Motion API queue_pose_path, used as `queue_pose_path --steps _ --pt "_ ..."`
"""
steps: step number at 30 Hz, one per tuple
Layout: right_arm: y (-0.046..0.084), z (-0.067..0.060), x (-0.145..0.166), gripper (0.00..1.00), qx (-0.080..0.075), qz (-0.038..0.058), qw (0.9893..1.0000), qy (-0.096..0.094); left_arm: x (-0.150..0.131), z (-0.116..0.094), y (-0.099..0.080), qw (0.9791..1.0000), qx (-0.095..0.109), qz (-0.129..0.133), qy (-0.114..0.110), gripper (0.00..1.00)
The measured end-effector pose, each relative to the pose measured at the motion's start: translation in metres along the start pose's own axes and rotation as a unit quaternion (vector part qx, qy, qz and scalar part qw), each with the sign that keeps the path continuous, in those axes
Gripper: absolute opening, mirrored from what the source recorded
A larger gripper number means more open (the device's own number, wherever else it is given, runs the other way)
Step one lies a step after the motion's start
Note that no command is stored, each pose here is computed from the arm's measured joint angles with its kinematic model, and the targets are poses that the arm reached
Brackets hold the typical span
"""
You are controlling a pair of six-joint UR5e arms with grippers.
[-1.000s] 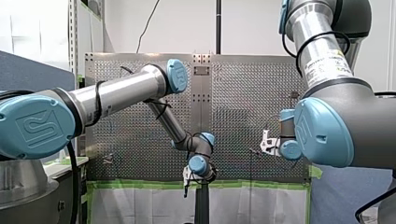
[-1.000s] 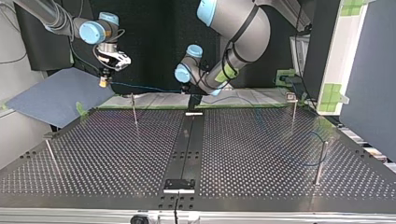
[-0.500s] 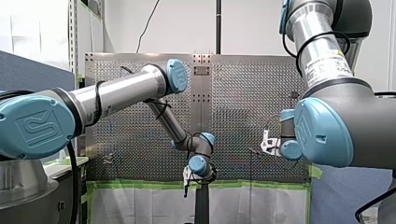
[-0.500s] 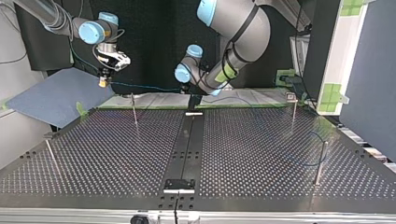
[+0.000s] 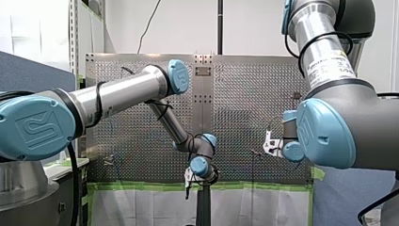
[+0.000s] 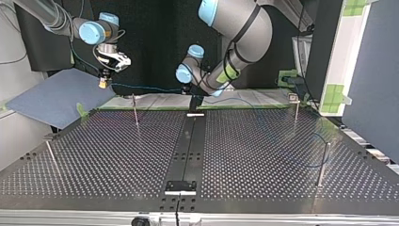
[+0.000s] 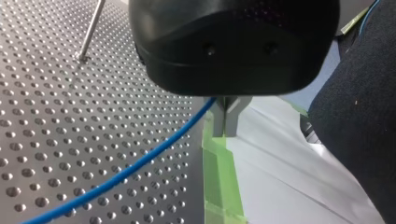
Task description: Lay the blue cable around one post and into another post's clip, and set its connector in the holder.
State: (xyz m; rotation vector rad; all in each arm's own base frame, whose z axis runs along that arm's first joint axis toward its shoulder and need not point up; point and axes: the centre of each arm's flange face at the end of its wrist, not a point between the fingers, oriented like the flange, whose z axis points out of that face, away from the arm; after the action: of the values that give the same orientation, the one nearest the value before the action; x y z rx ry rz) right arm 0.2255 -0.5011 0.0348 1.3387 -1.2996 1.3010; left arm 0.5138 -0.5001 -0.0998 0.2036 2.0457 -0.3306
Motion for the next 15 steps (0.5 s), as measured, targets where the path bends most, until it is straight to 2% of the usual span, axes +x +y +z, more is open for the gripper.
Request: queue_pose_path --steps 15 --pt "0.0002 0.0001 -0.0003 0.0 0.0 0.0003 1.0 0.0 -0.0002 -0.0012 -0.0034 1.0 0.002 0.004 -0.001 0.02"
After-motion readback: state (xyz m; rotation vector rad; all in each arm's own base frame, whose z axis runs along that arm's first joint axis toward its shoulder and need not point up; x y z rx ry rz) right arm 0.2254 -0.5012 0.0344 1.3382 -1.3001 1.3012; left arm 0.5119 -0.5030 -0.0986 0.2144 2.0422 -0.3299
